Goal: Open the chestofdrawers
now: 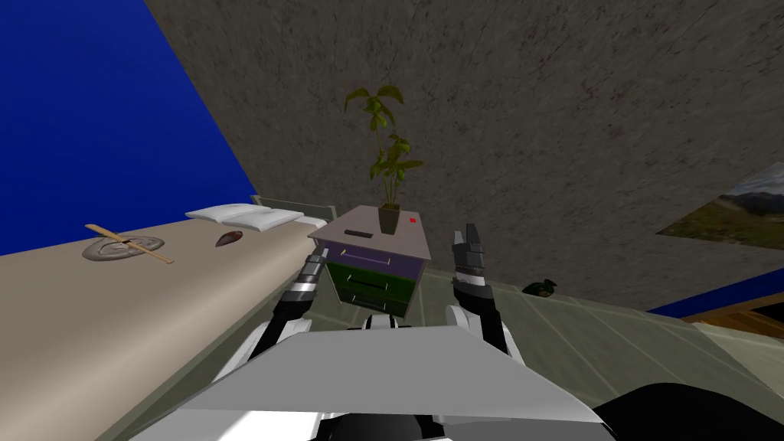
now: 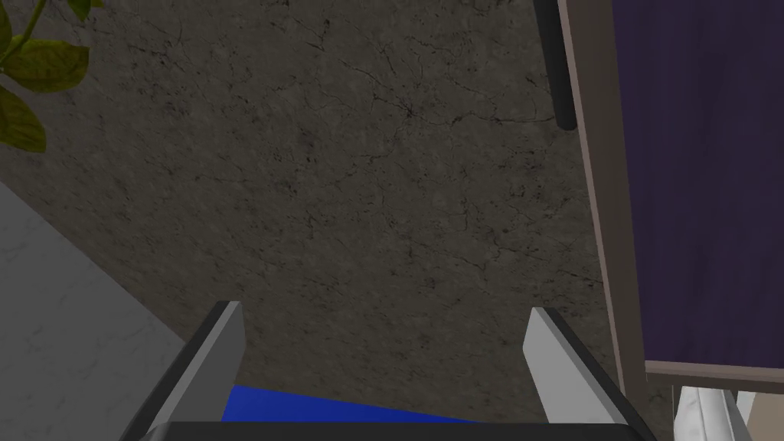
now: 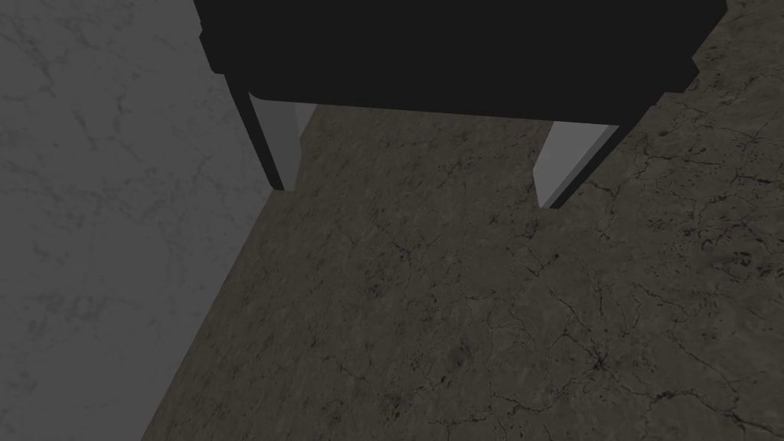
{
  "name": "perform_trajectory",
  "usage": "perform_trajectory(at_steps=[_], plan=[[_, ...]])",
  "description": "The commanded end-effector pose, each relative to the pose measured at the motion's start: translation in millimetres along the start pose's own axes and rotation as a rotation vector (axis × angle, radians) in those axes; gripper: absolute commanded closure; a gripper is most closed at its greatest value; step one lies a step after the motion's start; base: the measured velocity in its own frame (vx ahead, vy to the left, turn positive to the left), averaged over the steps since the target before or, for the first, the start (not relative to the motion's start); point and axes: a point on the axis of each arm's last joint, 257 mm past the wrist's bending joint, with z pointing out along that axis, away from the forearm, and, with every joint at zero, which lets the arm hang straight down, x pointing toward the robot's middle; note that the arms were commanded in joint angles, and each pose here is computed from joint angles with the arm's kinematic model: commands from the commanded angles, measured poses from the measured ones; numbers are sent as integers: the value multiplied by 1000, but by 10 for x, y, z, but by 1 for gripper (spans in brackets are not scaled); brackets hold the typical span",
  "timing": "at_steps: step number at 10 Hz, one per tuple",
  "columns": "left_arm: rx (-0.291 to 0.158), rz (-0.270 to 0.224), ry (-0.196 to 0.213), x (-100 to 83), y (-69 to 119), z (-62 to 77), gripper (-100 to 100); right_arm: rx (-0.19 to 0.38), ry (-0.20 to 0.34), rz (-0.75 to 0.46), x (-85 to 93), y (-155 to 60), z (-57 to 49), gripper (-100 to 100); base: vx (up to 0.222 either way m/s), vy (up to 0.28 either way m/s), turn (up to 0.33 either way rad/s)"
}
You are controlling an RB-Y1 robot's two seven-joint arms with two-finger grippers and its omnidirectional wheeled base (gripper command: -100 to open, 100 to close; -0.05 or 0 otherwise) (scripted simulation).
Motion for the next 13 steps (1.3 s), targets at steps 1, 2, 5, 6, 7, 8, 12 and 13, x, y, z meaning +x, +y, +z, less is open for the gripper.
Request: perform_trajectory(at_steps=[1, 2, 5, 6, 7, 8, 12, 13], plan=[[-43, -12, 9, 141, 215, -21, -100, 0, 0, 0, 0, 0, 0, 0, 14, 29, -49], [-65, -19, 14, 205, 318, -40, -100, 0, 0, 0, 0, 0, 0, 0, 21, 32, -69], [-109, -23, 36, 338, 530, -88, -100, 0, 0, 0, 0, 0, 0, 0, 9, 33, -49], [-132, -23, 50, 409, 644, -120, -100, 0, 0, 0, 0, 0, 0, 0, 12, 33, -55], [-144, -23, 58, 447, 703, -137, -100, 0, 0, 0, 0, 0, 0, 0, 11, 32, -51], [-156, -23, 66, 487, 764, -157, -100, 0, 0, 0, 0, 0, 0, 0, 10, 26, -41], [-210, -27, 97, 664, 1012, -245, -100, 0, 0, 0, 0, 0, 0, 0, 10, 25, -41], [-223, -28, 104, 710, 1072, -270, -100, 0, 0, 0, 0, 0, 0, 0, 9, 30, -44]])
